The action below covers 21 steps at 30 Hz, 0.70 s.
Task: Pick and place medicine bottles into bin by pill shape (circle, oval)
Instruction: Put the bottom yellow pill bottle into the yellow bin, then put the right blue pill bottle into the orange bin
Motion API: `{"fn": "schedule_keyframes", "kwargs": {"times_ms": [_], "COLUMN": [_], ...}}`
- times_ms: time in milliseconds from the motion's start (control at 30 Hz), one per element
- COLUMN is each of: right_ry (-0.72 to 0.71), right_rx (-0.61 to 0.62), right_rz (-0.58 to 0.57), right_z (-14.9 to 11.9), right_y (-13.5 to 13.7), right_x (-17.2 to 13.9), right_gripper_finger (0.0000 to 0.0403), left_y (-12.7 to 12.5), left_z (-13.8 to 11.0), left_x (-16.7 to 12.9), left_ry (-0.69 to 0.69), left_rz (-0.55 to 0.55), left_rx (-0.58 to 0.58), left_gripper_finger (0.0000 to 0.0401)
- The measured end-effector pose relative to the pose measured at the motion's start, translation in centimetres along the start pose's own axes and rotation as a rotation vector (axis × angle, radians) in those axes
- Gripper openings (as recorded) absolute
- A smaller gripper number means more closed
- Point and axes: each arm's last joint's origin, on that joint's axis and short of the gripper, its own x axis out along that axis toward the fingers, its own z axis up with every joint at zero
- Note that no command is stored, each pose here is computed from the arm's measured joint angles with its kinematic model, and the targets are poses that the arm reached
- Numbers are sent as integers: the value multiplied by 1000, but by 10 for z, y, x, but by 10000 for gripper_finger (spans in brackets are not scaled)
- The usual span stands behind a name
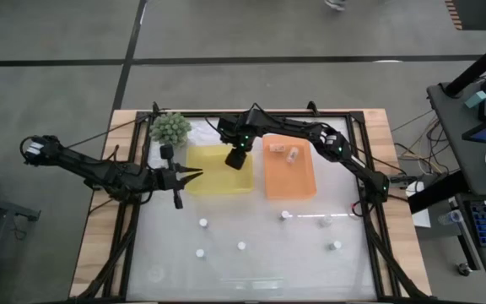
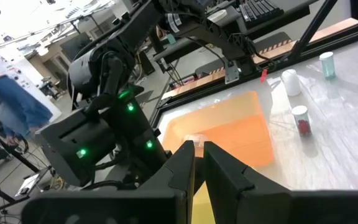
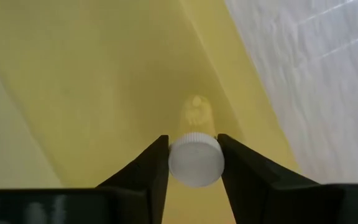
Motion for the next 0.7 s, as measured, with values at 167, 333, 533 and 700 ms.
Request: {"fn": "schedule_keyframes", "kwargs": {"times_ms": [167, 333, 533, 700], "right_ry": [-6, -7, -10, -24], "right_rx": [1, 3, 11, 12], "right_rz": [0, -1, -2, 0], "right_z": [1, 1, 1, 3], "right_y": [0, -1, -1, 0], "right_x": [0, 0, -1, -6], "right_gripper_finger": [163, 181, 182, 182], "left_y": [0, 0, 0, 0], "left_z": [0, 0, 0, 0], "left_x": [0, 0, 0, 0], "left_ry": [0, 0, 0, 0], "left_rz": [0, 0, 0, 0], "left_rx": [0, 0, 0, 1], "left_gripper_finger": [19, 19, 19, 19]}}
